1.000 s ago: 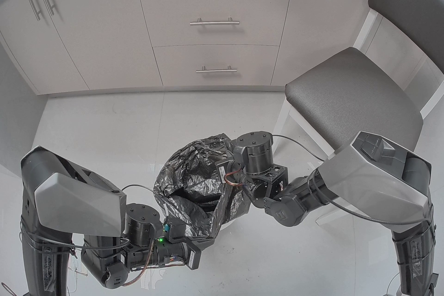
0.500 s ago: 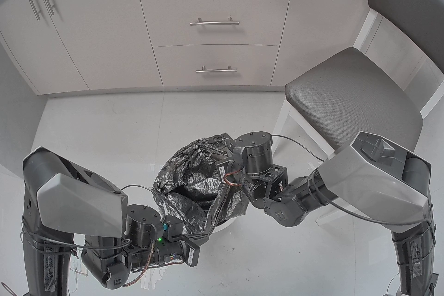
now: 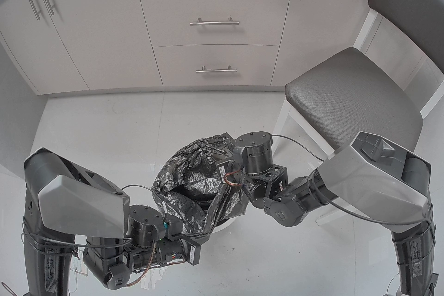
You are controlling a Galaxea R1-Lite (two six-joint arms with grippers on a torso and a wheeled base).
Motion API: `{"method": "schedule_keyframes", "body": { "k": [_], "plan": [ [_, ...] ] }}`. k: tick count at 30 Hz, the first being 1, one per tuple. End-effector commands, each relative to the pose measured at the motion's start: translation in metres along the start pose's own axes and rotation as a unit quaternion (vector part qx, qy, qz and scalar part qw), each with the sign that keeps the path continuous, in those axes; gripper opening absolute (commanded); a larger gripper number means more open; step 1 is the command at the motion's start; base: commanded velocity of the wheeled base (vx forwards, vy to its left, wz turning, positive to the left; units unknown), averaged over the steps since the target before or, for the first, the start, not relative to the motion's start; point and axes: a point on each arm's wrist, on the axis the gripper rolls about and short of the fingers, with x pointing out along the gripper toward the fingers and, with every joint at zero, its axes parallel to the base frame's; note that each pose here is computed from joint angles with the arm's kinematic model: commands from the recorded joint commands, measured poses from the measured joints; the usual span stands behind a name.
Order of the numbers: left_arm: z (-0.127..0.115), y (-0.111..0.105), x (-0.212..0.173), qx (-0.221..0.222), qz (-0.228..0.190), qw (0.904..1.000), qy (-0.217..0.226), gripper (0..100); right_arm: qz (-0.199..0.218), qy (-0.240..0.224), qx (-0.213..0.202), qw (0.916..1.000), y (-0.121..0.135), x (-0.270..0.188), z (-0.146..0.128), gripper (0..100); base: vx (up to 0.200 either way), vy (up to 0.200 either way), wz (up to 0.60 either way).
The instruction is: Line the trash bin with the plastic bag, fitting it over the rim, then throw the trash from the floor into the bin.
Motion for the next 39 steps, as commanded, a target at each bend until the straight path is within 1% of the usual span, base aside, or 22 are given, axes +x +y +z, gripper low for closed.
{"method": "schedule_keyframes", "body": {
  "k": [1, 6, 12, 15, 20, 26, 27, 34, 39],
  "plan": [
    [0.000, 0.000, 0.001, 0.000, 0.001, 1.0000, 0.000, 100, 0.000, 0.001, -0.001, 1.0000, 0.000, 0.000, -0.001, 0, 0.000, 0.000, 0.00],
    [-0.004, -0.002, -0.001, 0.005, 0.001, 1.0000, 0.009, 100, 0.000, 0.001, -0.001, 1.0000, 0.001, 0.000, -0.001, 0, 0.000, 0.000, 0.00],
    [-0.002, -0.002, 0.000, 0.006, 0.001, 1.0000, 0.005, 100, 0.000, 0.003, -0.002, 1.0000, 0.001, -0.001, -0.003, 0, 0.000, 0.000, 0.00],
    [-0.001, -0.002, -0.001, 0.004, 0.003, 1.0000, 0.001, 100, -0.007, 0.007, -0.004, 0.9999, 0.001, -0.002, -0.004, 0, 0.000, 0.000, 0.00],
    [0.005, 0.009, 0.001, -0.005, 0.039, 0.9991, -0.018, 100, -0.018, 0.017, -0.012, 0.9996, 0.000, -0.004, -0.010, 0, 0.000, 0.000, 0.00],
    [0.007, 0.015, -0.002, -0.011, 0.051, 0.9984, -0.023, 100, -0.031, 0.023, -0.023, 0.9990, -0.002, -0.007, -0.012, 0, 0.000, 0.000, 0.00],
    [0.007, 0.016, -0.002, -0.011, 0.052, 0.9983, -0.023, 100, -0.031, 0.023, -0.024, 0.9990, -0.003, -0.007, -0.012, 100, 0.000, 0.000, 0.00],
    [0.007, 0.016, -0.001, -0.011, 0.052, 0.9983, -0.023, 100, -0.027, 0.020, -0.024, 0.9991, 0.001, -0.008, -0.012, 100, 0.000, 0.000, 0.00],
    [0.008, 0.016, 0.000, -0.028, 0.051, 0.9979, -0.027, 100, -0.030, 0.019, -0.022, 0.9991, 0.000, -0.007, -0.011, 100, 0.000, 0.000, 0.00]
  ]
}}
